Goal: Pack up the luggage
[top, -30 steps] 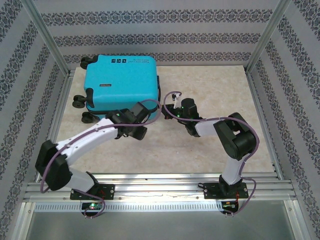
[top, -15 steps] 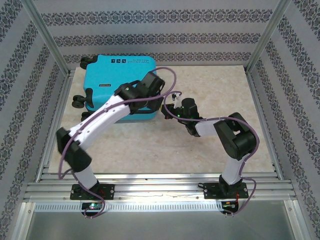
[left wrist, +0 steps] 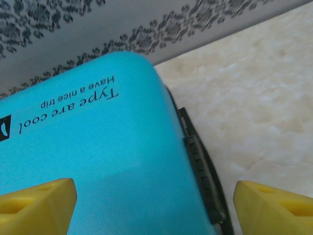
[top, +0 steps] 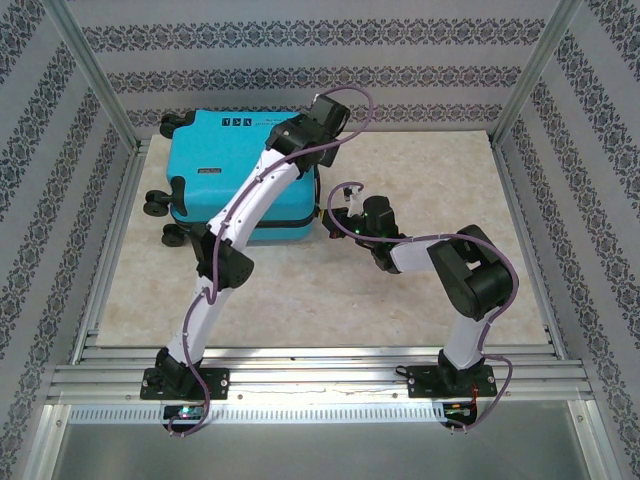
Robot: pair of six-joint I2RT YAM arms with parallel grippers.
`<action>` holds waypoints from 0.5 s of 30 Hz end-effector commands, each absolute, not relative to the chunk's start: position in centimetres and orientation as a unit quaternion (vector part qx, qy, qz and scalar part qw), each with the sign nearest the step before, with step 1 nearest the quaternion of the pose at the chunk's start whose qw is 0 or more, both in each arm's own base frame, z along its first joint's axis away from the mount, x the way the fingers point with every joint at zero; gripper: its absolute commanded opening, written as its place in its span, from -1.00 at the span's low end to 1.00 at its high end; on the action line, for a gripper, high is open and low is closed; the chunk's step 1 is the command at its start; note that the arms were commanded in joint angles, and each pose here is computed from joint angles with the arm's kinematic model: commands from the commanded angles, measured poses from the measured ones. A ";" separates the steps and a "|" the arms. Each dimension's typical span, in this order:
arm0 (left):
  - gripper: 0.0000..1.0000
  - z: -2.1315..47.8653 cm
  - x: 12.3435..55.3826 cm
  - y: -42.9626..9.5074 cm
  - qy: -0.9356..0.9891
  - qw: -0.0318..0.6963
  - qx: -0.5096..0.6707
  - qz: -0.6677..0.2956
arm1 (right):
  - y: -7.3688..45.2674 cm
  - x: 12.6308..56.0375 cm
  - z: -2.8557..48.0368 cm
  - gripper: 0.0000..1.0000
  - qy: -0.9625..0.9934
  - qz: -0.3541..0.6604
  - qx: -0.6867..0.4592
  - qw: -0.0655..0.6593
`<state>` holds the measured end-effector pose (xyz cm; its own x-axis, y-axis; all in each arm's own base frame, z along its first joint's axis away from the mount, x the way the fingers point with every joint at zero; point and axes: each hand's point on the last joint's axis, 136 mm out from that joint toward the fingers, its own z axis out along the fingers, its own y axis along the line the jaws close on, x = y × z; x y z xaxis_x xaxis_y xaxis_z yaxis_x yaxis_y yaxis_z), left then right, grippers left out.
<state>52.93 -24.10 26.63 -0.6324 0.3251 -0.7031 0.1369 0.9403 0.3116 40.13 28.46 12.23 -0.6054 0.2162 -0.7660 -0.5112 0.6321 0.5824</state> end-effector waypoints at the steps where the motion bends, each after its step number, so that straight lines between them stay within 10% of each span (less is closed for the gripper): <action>1: 0.63 25.2 53.7 -21.8 0.905 0.387 0.116 0.129 | 29.9 40.1 17.6 -1.00 0.731 0.458 -0.138 0.486; 15: 0.50 19.7 53.4 -23.7 0.927 0.340 0.133 0.088 | 30.2 39.8 17.0 -1.00 0.737 0.455 -0.144 0.479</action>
